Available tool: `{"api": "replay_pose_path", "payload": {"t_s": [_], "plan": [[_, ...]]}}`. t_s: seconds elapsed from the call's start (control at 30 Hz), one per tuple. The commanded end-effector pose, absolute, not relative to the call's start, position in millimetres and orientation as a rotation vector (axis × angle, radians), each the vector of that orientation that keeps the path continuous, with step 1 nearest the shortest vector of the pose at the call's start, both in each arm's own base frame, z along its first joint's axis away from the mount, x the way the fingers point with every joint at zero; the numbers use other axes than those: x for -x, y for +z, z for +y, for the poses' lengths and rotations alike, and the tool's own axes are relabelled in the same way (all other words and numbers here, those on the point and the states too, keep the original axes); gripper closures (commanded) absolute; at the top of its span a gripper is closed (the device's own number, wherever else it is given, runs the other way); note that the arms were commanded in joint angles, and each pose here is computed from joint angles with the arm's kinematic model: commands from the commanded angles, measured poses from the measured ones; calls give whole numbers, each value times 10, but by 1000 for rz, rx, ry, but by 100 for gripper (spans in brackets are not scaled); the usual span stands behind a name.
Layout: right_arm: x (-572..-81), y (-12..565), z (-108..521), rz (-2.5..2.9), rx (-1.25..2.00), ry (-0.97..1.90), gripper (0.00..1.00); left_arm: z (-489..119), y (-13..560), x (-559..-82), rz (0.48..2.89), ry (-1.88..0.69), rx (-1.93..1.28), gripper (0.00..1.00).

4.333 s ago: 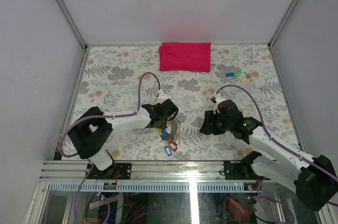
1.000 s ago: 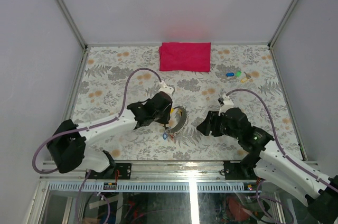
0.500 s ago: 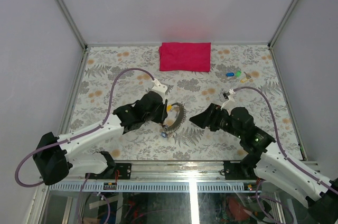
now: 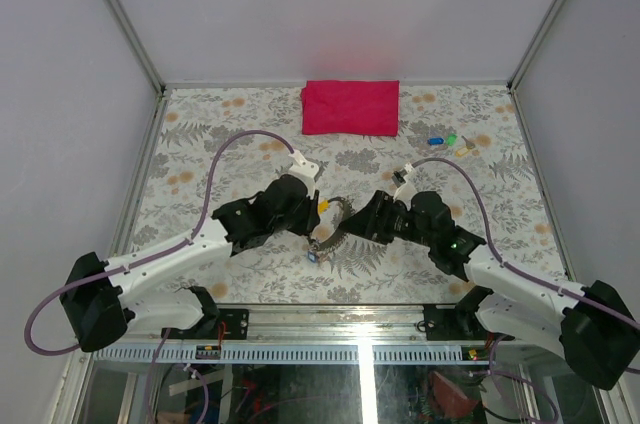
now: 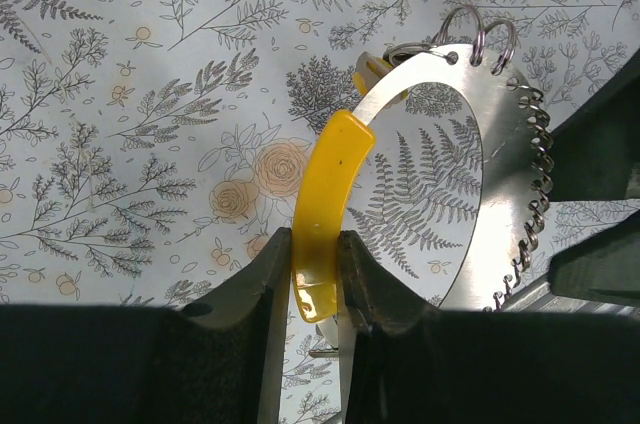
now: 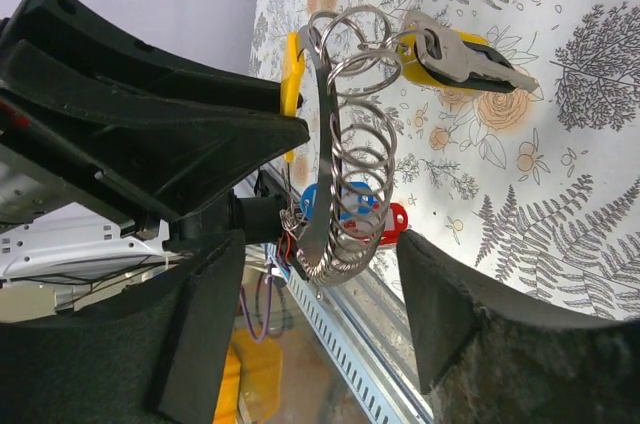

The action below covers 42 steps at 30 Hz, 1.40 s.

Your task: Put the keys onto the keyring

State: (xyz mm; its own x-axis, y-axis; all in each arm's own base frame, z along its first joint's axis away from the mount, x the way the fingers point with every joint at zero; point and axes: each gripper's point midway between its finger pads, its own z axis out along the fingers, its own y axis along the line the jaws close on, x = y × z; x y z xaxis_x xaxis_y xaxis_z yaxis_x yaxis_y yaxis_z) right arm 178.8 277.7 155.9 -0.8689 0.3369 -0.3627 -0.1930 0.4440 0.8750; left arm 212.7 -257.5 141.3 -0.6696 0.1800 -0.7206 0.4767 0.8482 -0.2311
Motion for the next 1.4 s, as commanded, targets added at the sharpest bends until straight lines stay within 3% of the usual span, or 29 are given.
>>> {"api": "replay_pose_path", "payload": {"t_s": [0.0,0.43,0.6,0.63,0.8,0.93,1.37], "plan": [[-1843,1883,2957,2100,-53,1547,36,-2728,1760,-2178,2188,-614,-475,100],[-1870,2051,3050,2010,41,1597,80,-2753,1884,-2122,2158,-661,-462,100],[-1843,2215,3023,1912,114,1601,99,-2751,1951,-2114,2141,-681,-439,87],[-1826,2284,2996,1880,146,1588,100,-2743,2021,-2112,2122,-696,-425,78],[-1806,2357,2918,1841,237,1500,100,-2731,2264,-2123,2047,-740,-382,58],[-1819,2414,2856,1860,281,1408,100,-2684,2425,-2189,1984,-720,-355,48],[-1855,2635,2701,2006,259,1070,100,-2800,2611,-2371,1865,-569,-383,43]]}}
